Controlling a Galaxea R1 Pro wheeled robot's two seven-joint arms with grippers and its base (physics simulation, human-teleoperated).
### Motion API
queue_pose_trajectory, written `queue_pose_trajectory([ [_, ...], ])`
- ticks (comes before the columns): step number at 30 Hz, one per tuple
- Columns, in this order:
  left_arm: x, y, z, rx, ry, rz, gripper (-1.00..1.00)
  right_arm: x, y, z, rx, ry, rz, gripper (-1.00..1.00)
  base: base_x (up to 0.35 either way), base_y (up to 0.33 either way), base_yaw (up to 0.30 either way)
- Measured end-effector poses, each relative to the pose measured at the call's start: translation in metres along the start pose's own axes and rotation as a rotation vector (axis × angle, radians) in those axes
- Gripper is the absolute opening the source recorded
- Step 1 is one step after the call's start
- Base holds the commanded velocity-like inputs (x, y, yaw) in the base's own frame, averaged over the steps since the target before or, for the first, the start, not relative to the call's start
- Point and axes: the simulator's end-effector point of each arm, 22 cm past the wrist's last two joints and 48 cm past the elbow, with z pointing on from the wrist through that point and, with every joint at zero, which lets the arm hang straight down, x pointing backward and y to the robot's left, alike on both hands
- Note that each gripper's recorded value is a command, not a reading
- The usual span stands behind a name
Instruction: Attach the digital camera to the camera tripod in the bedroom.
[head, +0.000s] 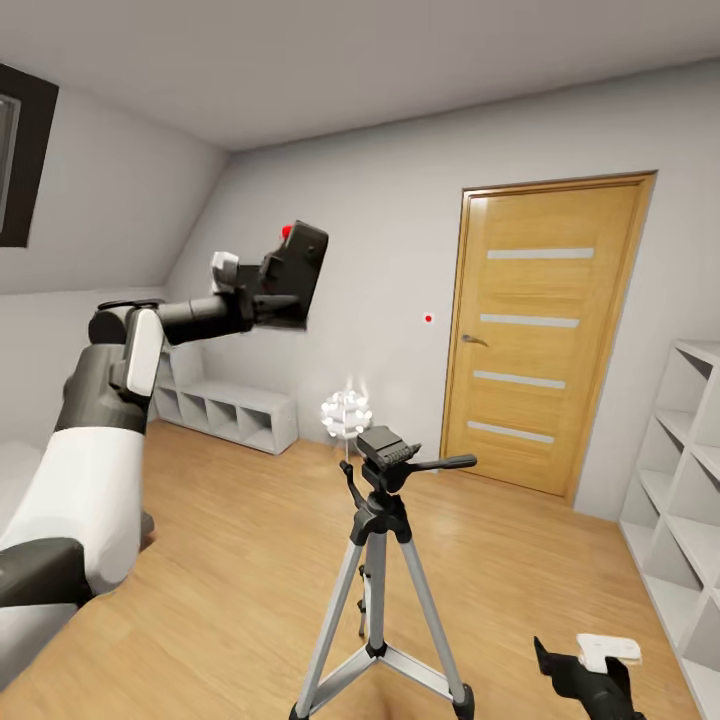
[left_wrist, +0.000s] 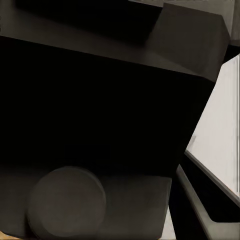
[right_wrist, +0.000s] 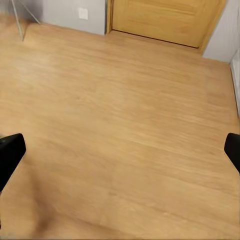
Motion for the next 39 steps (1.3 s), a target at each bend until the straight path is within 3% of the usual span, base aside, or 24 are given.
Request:
queue_pose_trajectory([
  [6,-0.012,-0.015,0.041,0.011,0.076,0.011,-1.00,-0.034,-0.002,0.013,0.005,-0.014,0.010,1.00,0.000,0.000,0.000],
  [11,-0.038,-0.010,0.063,-0.094,0.120,0.044,-1.00,-0.042,0.002,0.016,-0.011,-0.021,0.013,1.00,0.000,0.000,0.000],
  [15,-0.050,-0.010,0.072,-0.122,0.139,0.044,-1.00,-0.039,0.008,0.016,-0.031,-0.019,0.013,1.00,0.000,0.000,0.000],
  [18,-0.039,-0.014,0.086,-0.133,0.191,0.063,-1.00,-0.033,0.013,0.017,-0.054,-0.011,0.013,1.00,0.000,0.000,0.000],
  [19,-0.017,-0.015,0.100,-0.160,0.278,0.111,-1.00,-0.028,0.020,0.017,-0.086,-0.002,0.012,1.00,0.000,0.000,0.000],
  [23,-0.009,-0.019,0.106,-0.162,0.311,0.139,-1.00,-0.026,0.029,0.016,-0.129,0.002,0.011,1.00,0.000,0.000,0.000],
  [27,0.009,-0.029,0.113,-0.128,0.370,0.165,-1.00,-0.025,0.035,0.016,-0.158,0.004,0.009,1.00,0.000,0.000,0.000],
  [31,0.040,-0.043,0.121,-0.080,0.470,0.202,-1.00,-0.026,0.054,0.012,-0.249,0.004,0.010,1.00,0.000,0.000,0.000],
  [35,0.055,-0.055,0.123,-0.043,0.517,0.240,-1.00,-0.029,0.063,0.010,-0.297,-0.001,0.010,1.00,0.000,0.000,0.000],
  [39,0.061,-0.068,0.118,-0.014,0.551,0.306,-1.00,-0.033,0.068,0.009,-0.320,-0.008,0.010,1.00,0.000,0.000,0.000],
])
